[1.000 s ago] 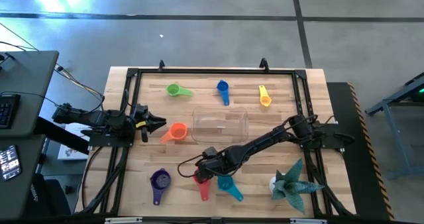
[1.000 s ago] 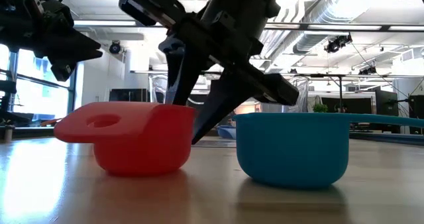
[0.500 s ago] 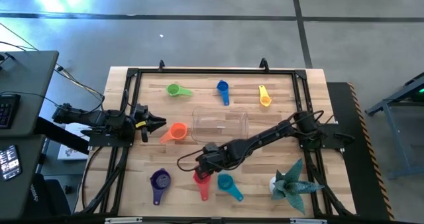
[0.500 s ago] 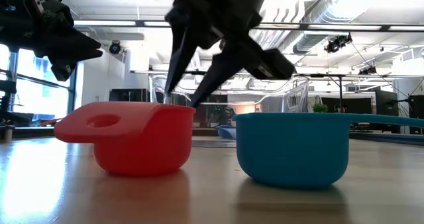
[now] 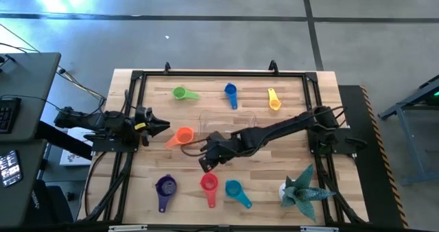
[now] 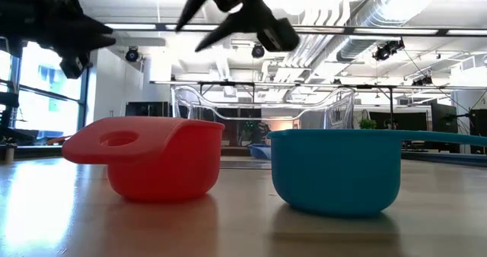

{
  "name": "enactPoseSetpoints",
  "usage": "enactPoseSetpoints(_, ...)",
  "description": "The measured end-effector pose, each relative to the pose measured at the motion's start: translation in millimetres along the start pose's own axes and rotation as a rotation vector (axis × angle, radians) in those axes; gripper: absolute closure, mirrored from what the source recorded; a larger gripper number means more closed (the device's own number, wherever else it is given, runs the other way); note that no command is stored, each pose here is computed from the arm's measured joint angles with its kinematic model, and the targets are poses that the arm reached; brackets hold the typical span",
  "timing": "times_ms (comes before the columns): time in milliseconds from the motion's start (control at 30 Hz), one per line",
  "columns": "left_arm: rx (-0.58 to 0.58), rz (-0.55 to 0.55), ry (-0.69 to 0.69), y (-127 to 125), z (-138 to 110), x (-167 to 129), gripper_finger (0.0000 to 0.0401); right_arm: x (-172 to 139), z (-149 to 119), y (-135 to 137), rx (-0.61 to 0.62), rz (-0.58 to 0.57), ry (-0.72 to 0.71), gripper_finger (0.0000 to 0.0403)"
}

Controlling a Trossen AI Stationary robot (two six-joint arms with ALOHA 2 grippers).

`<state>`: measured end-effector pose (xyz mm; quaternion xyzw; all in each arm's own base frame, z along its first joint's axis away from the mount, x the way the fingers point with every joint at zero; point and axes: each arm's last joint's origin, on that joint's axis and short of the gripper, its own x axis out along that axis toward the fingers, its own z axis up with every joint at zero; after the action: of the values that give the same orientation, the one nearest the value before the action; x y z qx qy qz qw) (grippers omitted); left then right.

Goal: Nest measuring cups in basket
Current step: Stack the orange measuring cup into the violet measuring cup

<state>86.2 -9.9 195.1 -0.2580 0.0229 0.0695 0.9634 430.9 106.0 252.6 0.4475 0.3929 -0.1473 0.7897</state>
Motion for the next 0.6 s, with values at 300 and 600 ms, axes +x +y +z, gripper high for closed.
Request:
enactPoseSetpoints(300,0.013,-0.005,-0.059,-14.6,30.9,-7.8,0.0327,-37.0,34.4,8.4,-0.108,0.132,-0.138,0.0289)
enactPoseSetpoints(600,0.091,0.18,0.057,-29.6,57.1,-2.4,0.0327,-94.4,56.7,11.5,-0.22,0.153,-0.328,0.0289)
